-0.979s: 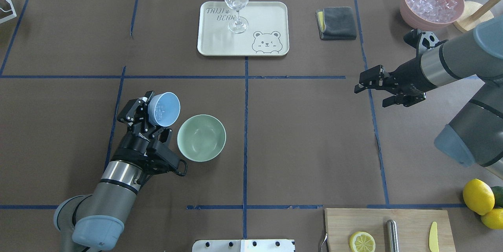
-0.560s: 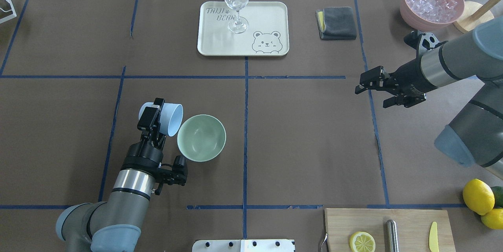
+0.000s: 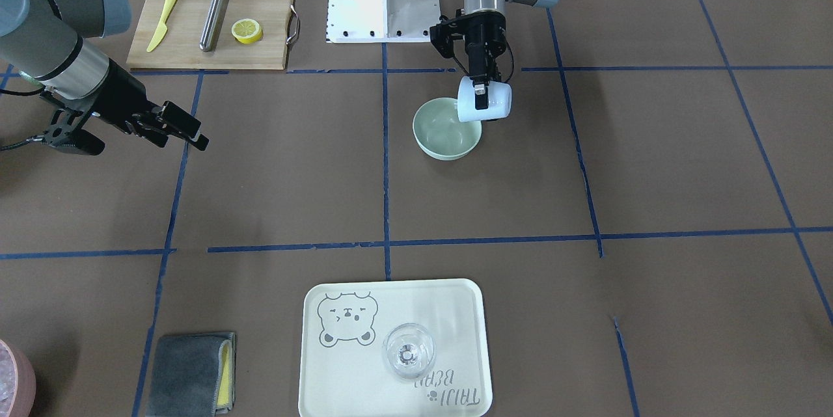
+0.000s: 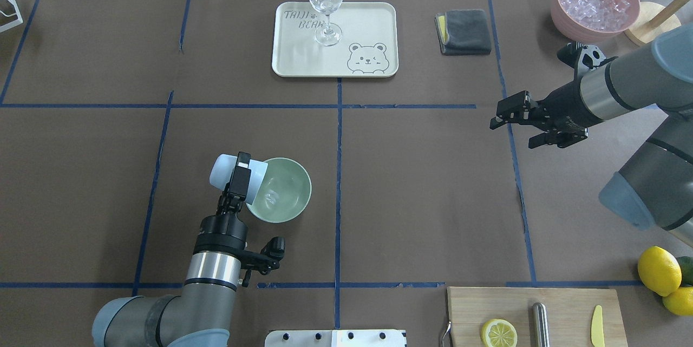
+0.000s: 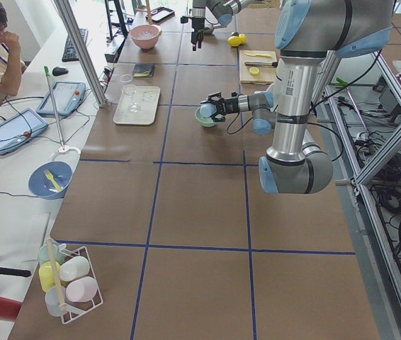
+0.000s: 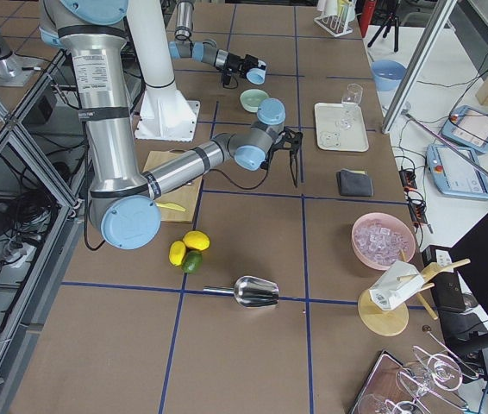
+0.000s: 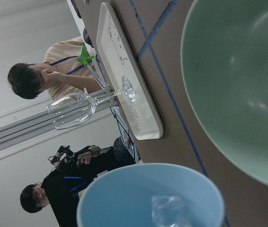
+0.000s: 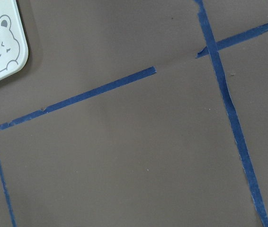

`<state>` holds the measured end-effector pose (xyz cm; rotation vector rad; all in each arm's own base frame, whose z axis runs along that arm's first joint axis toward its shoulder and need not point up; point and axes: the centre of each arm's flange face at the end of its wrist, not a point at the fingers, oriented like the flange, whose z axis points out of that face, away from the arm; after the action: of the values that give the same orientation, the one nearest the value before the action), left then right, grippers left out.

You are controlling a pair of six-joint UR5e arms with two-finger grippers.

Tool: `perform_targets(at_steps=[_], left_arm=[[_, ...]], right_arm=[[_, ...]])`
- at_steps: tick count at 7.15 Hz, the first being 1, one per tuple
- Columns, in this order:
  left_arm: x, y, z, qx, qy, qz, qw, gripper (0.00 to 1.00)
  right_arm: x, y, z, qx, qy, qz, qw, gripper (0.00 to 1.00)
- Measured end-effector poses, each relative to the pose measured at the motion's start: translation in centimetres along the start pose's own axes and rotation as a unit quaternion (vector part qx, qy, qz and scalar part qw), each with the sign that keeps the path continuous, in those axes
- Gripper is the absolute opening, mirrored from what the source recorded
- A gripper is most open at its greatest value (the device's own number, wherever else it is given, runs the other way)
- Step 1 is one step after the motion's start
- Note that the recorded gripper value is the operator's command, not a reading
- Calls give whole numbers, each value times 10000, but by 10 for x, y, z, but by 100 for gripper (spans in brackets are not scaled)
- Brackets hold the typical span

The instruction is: Pour ice into bowl

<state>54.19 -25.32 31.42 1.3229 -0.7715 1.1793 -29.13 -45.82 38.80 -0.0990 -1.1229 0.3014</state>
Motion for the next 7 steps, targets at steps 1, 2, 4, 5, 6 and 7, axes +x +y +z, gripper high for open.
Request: perform_targets(at_steps=[1,2,4,5,6,7], left_arm=[[5,-6,-3,-35,-2,193,9998,0],[9,-8,-5,-49,-6,291,9996,0],[9,-9,-7,-44,-13,303,9995,0],[3,-8,-9,-30,-26,213,9998,0],[-4,-5,-9,-30,-44,64,10000,0],[-7,-1,-5,-54,-50,-141,9999,0]], right_arm=[[1,0,0,-1,5,6,10000,100],[1,0,0,-3,7,7,10000,100],[0,1,-1,-1,-9,-9,10000,100],[-3,1,-2,7,-29,-24,10000,100],[-5,1,-4,18,-53,-39,10000,100],[-7,0,-6,32,-75,-49,10000,100]])
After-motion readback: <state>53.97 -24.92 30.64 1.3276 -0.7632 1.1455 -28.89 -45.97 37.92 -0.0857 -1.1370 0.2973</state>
